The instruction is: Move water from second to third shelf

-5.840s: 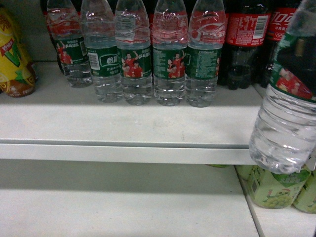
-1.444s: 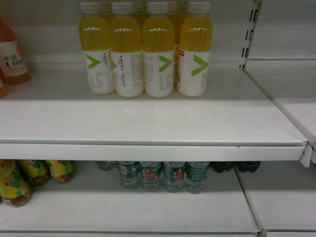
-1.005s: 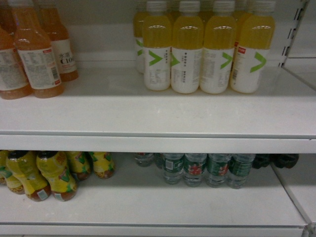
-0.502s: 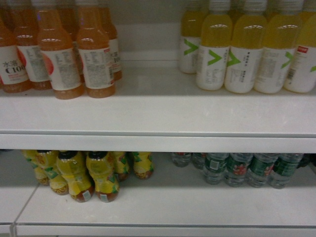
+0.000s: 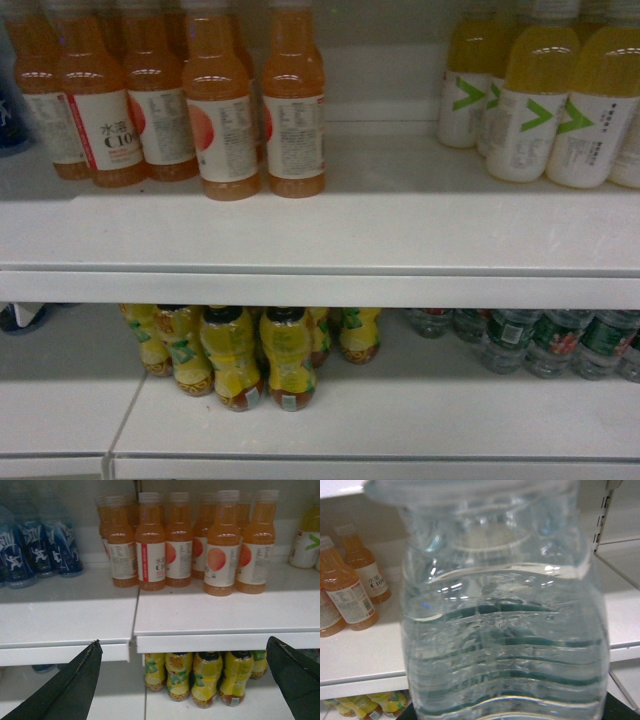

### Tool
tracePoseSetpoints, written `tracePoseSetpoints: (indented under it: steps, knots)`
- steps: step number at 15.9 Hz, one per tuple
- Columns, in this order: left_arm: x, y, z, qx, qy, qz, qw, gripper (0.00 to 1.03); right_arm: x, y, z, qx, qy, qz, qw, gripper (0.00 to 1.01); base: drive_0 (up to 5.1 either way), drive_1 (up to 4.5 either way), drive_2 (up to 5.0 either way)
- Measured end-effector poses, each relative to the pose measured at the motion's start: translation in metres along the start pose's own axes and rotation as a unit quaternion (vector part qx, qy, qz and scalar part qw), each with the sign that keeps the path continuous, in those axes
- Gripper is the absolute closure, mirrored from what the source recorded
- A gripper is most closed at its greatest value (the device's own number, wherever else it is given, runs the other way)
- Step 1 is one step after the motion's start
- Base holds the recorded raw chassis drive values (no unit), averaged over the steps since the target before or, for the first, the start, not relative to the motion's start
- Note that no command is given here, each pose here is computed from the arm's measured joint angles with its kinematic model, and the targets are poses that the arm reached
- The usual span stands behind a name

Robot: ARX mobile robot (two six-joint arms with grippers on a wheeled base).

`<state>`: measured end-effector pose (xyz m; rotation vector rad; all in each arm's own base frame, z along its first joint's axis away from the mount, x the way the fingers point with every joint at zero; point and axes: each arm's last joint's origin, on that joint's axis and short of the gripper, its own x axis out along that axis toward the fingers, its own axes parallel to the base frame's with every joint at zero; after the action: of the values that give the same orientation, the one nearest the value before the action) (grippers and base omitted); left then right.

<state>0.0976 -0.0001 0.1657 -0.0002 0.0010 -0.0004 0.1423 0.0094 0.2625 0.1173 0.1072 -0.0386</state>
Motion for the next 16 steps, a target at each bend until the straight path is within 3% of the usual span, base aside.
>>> tracePoseSetpoints:
  steps: [16]
  knots:
    - [0.0, 0.0, -0.0002, 0.0, 0.001, 0.0, 1.0, 0.05, 0.0002, 0.0003, 0.0, 0.0, -0.001, 0.002, 1.0, 0.58, -5.0, 2.42, 2.4]
